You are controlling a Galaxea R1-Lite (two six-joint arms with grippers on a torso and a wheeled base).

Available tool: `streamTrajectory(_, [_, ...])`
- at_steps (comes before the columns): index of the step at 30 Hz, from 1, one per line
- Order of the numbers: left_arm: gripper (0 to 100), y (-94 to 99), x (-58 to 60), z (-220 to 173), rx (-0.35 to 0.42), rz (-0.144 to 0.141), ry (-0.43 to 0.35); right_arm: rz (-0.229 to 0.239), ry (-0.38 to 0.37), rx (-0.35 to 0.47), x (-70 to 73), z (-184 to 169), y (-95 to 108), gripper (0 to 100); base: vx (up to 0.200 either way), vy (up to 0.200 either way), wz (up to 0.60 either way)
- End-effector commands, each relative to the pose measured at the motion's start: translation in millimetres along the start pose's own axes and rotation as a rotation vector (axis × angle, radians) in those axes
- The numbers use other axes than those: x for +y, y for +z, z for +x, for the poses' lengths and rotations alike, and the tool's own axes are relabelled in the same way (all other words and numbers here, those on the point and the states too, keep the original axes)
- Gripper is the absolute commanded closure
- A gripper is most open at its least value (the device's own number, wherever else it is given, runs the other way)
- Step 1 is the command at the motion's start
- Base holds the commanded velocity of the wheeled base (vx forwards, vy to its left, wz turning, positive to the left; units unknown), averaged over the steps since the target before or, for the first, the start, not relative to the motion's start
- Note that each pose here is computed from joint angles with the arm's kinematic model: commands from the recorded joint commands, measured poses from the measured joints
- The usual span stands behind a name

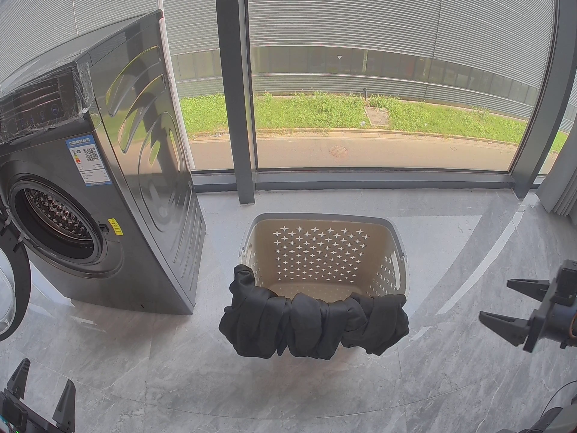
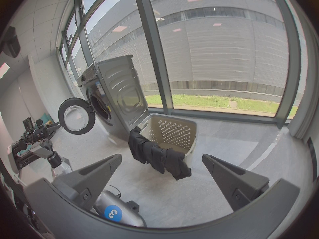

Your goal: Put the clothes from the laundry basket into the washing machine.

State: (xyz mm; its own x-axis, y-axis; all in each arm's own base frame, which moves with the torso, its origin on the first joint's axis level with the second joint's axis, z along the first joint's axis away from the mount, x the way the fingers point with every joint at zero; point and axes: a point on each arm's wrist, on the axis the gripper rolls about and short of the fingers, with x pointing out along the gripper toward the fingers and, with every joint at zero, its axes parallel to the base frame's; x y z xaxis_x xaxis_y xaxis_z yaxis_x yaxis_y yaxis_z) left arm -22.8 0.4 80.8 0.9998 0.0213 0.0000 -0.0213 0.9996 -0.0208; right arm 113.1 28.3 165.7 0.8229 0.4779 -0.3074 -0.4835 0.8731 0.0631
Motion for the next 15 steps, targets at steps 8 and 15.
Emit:
streamTrajectory(8, [0, -4.7, 0.1, 0, -0.003, -0.001, 0.0, 0.067, 0.169, 0.194, 9.5, 92, 3, 0, 0.0, 0.0, 0.0])
streamTrajectory(15, [0, -4.9, 0.1, 0, -0.002, -0.001, 0.002, 0.06, 0.071, 0.263, 8.2, 139, 3, 0, 0.0, 0.0, 0.0])
